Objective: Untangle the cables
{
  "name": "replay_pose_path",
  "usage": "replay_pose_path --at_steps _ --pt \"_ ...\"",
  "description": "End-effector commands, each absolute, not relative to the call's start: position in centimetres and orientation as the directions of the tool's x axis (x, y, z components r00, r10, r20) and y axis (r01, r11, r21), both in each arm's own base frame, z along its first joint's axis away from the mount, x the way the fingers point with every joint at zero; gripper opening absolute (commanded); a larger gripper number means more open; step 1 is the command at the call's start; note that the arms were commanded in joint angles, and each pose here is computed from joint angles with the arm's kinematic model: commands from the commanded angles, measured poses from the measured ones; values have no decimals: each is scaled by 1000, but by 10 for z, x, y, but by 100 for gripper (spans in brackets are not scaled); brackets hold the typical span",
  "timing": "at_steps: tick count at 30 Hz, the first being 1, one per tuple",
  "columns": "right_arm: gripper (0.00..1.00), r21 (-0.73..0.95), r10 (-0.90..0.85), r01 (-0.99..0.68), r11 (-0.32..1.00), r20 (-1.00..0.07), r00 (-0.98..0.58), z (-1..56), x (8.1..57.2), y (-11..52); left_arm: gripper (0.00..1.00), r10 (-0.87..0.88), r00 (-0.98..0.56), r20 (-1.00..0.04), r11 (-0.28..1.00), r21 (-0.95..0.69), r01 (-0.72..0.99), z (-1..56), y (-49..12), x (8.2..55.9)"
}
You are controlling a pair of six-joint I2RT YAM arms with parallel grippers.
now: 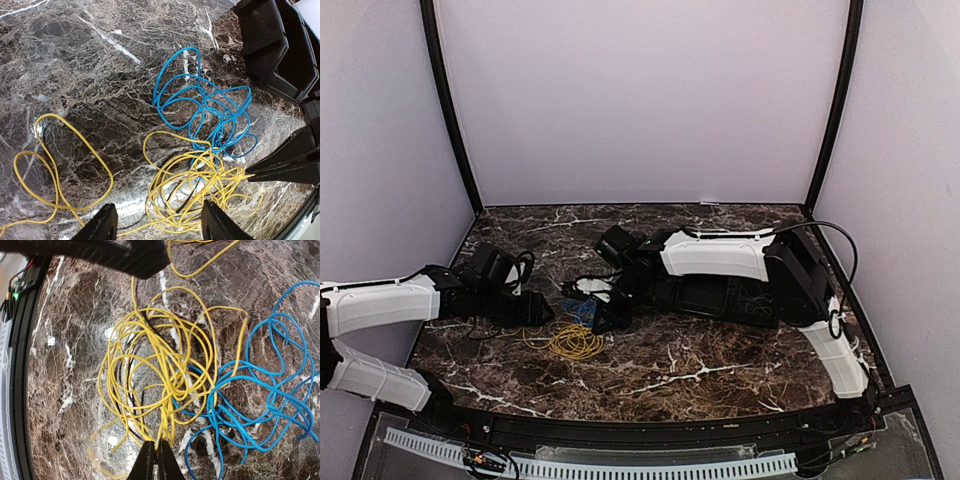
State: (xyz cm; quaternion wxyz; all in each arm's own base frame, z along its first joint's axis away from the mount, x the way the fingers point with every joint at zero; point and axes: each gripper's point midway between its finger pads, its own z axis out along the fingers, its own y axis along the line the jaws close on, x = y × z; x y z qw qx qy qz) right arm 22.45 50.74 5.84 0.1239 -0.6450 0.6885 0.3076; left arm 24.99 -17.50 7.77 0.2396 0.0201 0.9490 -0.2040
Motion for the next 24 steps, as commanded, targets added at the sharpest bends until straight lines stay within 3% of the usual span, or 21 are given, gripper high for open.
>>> replay_pose_path --at_steps 1,5,11,13,20,24 --pt "1 258 -794 -965 -33 -594 -132 74 226 513 60 -74 -870 -487 918 -374 131 87 -171 252" --pt "0 239 -769 -970 -45 -628 -119 102 225 513 60 -110 -838 -535 909 -396 133 99 -171 255" --pt "0 174 -719 -983 -65 -691 -75 159 222 508 64 -175 -595 -785 817 -453 357 168 -199 255" --pt "0 158 -704 -984 -79 -708 -57 176 220 506 64 -200 -536 -820 791 -458 405 183 -202 252" --pt "0 142 -630 -983 -121 -776 -34 227 211 506 64 -341 -444 -829 640 -551 536 210 -226 230" --pt "0 111 -604 -986 -123 -797 -14 246 214 510 65 -306 -371 -877 622 -479 619 226 -249 224"
